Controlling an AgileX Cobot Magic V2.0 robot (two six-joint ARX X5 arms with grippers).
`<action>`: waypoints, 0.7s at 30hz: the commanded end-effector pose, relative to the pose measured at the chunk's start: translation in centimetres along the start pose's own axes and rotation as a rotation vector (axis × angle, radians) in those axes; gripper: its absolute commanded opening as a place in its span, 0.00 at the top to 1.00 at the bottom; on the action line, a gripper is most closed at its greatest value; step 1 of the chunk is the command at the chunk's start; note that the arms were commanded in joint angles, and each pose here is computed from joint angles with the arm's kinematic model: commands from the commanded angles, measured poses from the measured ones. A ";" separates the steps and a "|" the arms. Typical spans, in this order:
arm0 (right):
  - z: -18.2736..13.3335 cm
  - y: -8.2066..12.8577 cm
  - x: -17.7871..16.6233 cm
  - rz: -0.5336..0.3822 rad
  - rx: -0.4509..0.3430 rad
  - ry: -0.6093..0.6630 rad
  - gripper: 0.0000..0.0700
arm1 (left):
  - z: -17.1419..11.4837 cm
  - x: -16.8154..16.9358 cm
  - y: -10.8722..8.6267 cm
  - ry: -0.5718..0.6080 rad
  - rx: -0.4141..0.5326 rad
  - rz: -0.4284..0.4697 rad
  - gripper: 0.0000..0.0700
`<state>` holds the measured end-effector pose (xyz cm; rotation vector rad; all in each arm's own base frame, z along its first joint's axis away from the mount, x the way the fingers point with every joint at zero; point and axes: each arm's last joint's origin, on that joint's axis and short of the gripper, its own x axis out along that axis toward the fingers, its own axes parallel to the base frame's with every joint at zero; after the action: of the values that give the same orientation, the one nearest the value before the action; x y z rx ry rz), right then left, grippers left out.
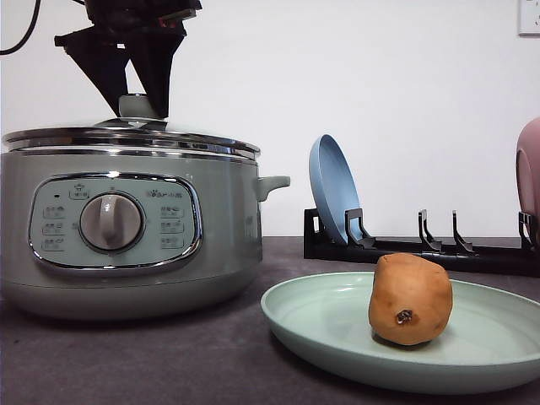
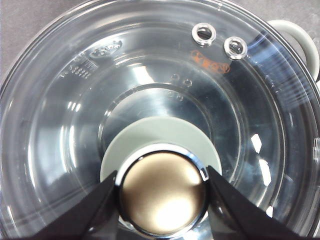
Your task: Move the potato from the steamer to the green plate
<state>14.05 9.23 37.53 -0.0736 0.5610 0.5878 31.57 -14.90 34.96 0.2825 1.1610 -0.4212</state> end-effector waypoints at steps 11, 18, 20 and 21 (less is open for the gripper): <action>0.4 0.1 -0.1 0.005 -0.018 -0.006 0.19 | 1.0 0.3 -0.2 -0.031 0.011 -0.002 1.00; 0.4 0.1 -0.1 0.005 -0.018 -0.005 0.19 | 1.0 0.5 -0.2 -0.026 0.012 -0.002 1.00; 0.4 0.1 -0.1 0.005 -0.018 -0.004 0.19 | 1.0 0.6 -0.2 -0.023 0.011 -0.002 0.96; 0.4 0.1 -0.1 0.005 -0.018 -0.004 0.19 | 0.9 0.6 -0.2 -0.021 0.011 -0.002 0.90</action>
<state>14.01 9.20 37.46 -0.0816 0.5678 0.5887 31.74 -14.95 34.66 0.2866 1.1735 -0.4225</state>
